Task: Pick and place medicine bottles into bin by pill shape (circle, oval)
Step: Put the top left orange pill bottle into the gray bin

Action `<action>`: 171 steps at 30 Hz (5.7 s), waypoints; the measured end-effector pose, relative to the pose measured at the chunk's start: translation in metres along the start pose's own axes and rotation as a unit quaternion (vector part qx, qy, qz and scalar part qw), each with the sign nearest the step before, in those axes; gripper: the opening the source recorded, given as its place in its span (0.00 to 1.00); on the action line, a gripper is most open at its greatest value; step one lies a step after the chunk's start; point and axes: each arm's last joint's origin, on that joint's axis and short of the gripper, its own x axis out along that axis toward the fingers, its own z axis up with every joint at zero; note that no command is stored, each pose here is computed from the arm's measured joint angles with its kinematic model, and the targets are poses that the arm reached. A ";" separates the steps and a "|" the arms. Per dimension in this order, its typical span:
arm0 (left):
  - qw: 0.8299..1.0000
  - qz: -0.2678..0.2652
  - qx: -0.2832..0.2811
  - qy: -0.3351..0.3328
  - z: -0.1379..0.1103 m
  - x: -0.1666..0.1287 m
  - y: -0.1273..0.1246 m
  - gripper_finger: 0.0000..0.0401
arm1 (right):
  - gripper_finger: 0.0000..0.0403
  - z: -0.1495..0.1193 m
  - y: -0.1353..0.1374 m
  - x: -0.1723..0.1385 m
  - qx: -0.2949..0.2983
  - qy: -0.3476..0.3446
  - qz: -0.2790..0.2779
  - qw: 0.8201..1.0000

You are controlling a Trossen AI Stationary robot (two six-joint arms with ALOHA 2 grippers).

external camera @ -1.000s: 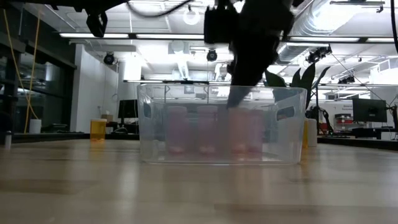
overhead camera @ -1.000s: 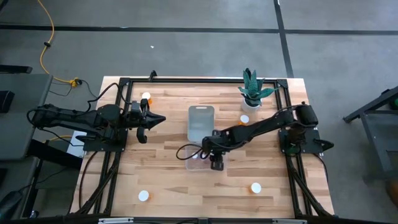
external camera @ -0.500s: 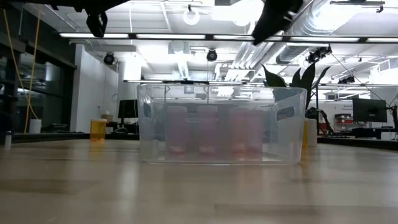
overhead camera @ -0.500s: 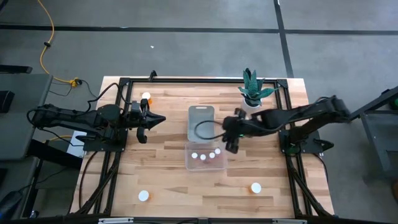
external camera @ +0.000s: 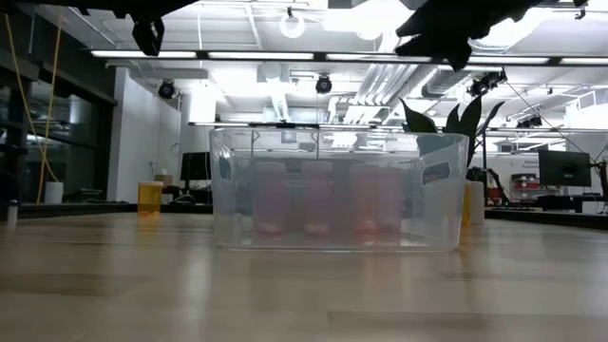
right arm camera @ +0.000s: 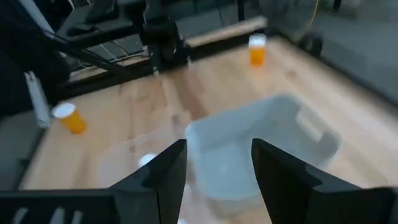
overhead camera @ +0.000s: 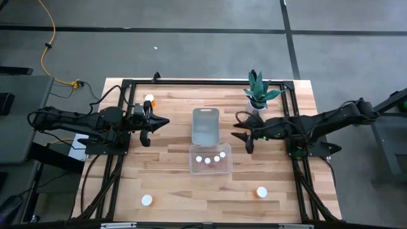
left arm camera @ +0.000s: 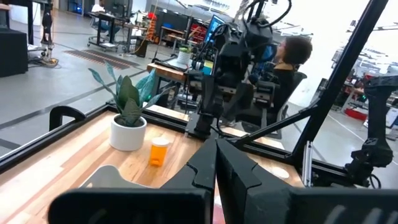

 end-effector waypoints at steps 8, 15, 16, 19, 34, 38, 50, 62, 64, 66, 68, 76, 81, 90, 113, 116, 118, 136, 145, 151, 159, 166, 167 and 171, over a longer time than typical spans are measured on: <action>1.000 0.001 0.016 0.002 0.000 0.000 0.000 0.02 | 0.43 0.010 0.000 -0.003 -0.020 -0.055 -0.013 0.998; 1.000 0.002 0.024 0.002 0.000 0.000 0.000 0.04 | 0.22 0.009 0.003 -0.003 -0.015 -0.045 0.036 0.998; 1.000 0.002 0.026 0.002 0.000 0.000 0.000 0.04 | 0.13 0.009 0.004 -0.003 -0.013 -0.043 0.044 0.998; 0.999 0.019 0.035 0.000 0.000 0.000 0.001 0.06 | 0.04 0.010 0.005 -0.003 -0.006 -0.043 0.058 0.997; 0.937 0.325 0.001 0.124 0.017 -0.004 0.056 0.59 | 0.01 0.012 0.005 -0.003 0.020 -0.051 0.058 0.997; 0.880 0.430 -0.047 0.196 0.002 -0.004 0.092 0.71 | 0.00 0.012 0.005 -0.003 0.028 -0.049 0.058 0.997; 0.739 0.596 -0.182 0.256 -0.031 -0.003 0.164 0.80 | 0.00 0.011 0.005 -0.003 0.041 -0.046 0.058 0.996; 0.696 0.655 -0.217 0.200 -0.045 0.011 0.178 0.80 | 0.00 0.006 0.003 -0.002 0.057 -0.020 0.050 0.997; 0.683 0.666 -0.224 0.200 -0.050 0.013 0.182 0.80 | 0.00 0.006 0.003 -0.002 0.057 -0.021 0.050 0.997; 0.671 0.676 -0.219 0.212 -0.056 0.014 0.185 0.80 | 0.00 0.006 0.003 -0.002 0.060 -0.020 0.050 0.997; 0.660 0.686 -0.222 0.212 -0.061 0.016 0.188 0.80 | 0.00 0.006 0.003 -0.002 0.066 -0.020 0.050 0.996; 0.658 0.676 -0.254 0.212 -0.070 0.022 0.193 0.80 | 0.00 0.006 0.003 -0.002 0.065 -0.020 0.050 0.996; 0.657 0.670 -0.263 0.224 -0.072 0.021 0.192 0.80 | 0.00 0.006 0.003 -0.002 0.062 -0.020 0.050 0.997; 0.654 0.668 -0.277 0.223 -0.072 0.021 0.191 0.69 | 0.00 0.006 0.003 -0.002 0.061 -0.021 0.050 0.997; 0.825 0.459 -0.229 0.238 -0.035 0.037 0.129 0.46 | 0.00 0.006 0.003 -0.002 0.061 -0.021 0.050 0.997; 0.862 0.388 -0.211 0.248 -0.023 0.051 0.102 0.46 | 0.00 0.006 0.003 -0.002 0.061 -0.021 0.049 0.997; 0.887 0.341 -0.190 0.246 -0.009 0.062 0.082 0.46 | 0.00 0.006 0.003 -0.002 0.061 -0.021 0.049 0.997; 0.908 0.150 0.047 0.388 -0.020 0.201 0.015 0.47 | 0.00 0.006 0.003 -0.002 0.053 -0.023 0.044 0.997; 0.880 0.190 0.031 0.435 -0.062 0.249 0.056 0.48 | 0.00 0.007 0.002 -0.002 0.049 -0.028 0.030 0.998; 0.874 0.195 0.028 0.444 -0.069 0.259 0.074 0.48 | 0.00 0.007 0.002 -0.002 0.050 -0.028 0.029 0.998; 0.873 0.170 0.061 0.453 -0.070 0.260 0.077 0.48 | 0.00 0.007 0.002 -0.002 0.049 -0.029 0.027 0.998; 0.878 0.176 0.064 0.441 -0.075 0.260 0.079 0.48 | 0.00 0.007 0.002 -0.002 0.049 -0.029 0.027 0.998; 0.878 0.179 0.065 0.440 -0.074 0.260 0.079 0.48 | 0.00 0.007 0.002 -0.002 0.049 -0.029 0.027 0.998; 0.876 0.186 0.068 0.440 -0.075 0.260 0.080 0.48 | 0.00 0.007 0.002 -0.002 0.049 -0.029 0.027 0.998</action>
